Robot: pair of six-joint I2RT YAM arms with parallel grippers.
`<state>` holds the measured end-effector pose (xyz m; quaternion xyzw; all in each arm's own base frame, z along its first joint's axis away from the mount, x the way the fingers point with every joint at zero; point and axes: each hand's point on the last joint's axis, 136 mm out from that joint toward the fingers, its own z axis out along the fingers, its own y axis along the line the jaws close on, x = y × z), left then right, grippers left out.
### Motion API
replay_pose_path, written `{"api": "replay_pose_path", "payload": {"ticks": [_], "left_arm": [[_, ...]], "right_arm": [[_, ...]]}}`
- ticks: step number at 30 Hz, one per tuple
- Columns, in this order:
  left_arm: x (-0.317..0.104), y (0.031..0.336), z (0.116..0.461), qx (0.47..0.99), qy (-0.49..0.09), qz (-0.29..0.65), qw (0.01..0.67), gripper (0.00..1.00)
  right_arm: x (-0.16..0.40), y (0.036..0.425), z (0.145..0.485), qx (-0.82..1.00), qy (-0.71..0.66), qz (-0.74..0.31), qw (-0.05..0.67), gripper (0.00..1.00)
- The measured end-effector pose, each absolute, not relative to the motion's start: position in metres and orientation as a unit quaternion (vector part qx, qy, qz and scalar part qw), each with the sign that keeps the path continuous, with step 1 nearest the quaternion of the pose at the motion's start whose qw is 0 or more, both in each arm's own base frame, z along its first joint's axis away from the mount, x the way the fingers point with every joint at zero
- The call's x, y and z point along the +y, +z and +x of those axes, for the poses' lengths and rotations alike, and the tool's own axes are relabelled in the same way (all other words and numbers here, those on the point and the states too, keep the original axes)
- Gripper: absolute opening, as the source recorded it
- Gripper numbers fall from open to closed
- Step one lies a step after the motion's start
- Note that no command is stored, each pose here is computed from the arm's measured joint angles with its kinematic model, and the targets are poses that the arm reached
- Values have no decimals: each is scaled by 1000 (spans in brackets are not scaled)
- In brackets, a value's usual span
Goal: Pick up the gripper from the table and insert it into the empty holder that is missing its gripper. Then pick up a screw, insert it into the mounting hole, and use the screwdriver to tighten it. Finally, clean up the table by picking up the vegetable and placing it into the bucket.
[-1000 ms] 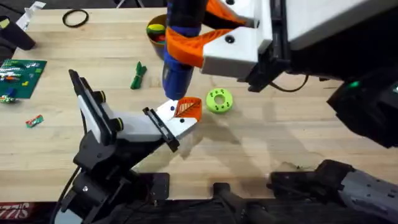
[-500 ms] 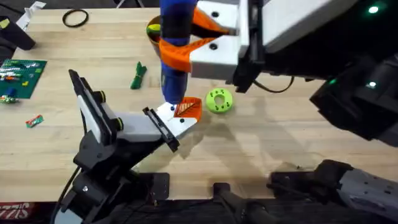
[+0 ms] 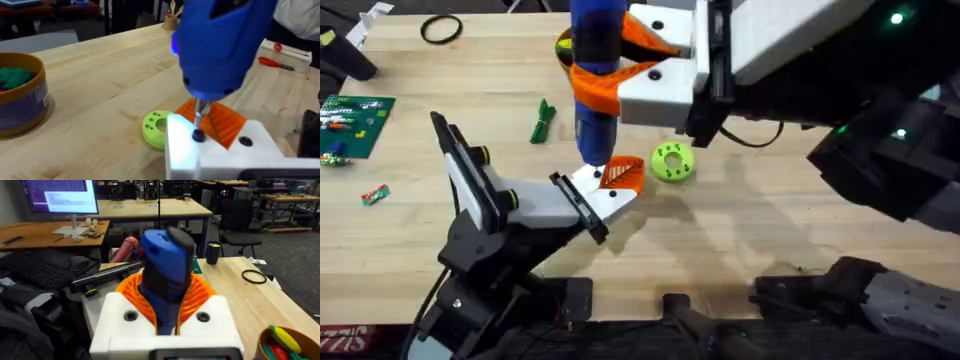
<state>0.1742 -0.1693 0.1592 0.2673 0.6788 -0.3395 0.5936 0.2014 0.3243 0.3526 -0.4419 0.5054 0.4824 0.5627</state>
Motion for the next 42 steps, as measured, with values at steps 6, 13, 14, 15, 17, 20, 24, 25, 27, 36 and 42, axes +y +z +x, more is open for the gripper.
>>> {"api": "replay_pose_path", "payload": {"ticks": [6, 13, 14, 15, 17, 20, 24, 25, 27, 36, 42], "left_arm": [[-169, 159, 174, 679, -340, 267, 594, 15], [-169, 159, 174, 679, -340, 267, 594, 15], [-169, 159, 174, 679, -340, 267, 594, 15], [-169, 159, 174, 679, -340, 267, 593, 15], [-169, 159, 174, 679, -340, 267, 594, 15], [-169, 159, 174, 679, -340, 267, 594, 15], [-169, 159, 174, 679, -340, 267, 593, 15], [-169, 159, 174, 679, -340, 267, 593, 15], [-169, 159, 174, 679, -340, 267, 593, 15], [-169, 159, 174, 679, -339, 267, 594, 15], [-169, 159, 174, 679, -340, 267, 594, 15]], "right_arm": [[325, 350, 202, 510, 482, -442, 558, 143], [326, 347, 203, 513, 483, -442, 555, 143], [327, 345, 204, 515, 483, -442, 554, 143], [328, 344, 205, 516, 483, -442, 553, 143], [329, 342, 205, 518, 483, -442, 551, 142], [330, 341, 205, 519, 483, -441, 550, 143], [330, 340, 205, 522, 482, -441, 549, 143], [330, 340, 205, 522, 483, -440, 549, 143], [330, 340, 205, 522, 483, -440, 548, 143], [330, 346, 205, 513, 484, -440, 557, 143], [326, 353, 202, 504, 483, -439, 565, 142]]}}
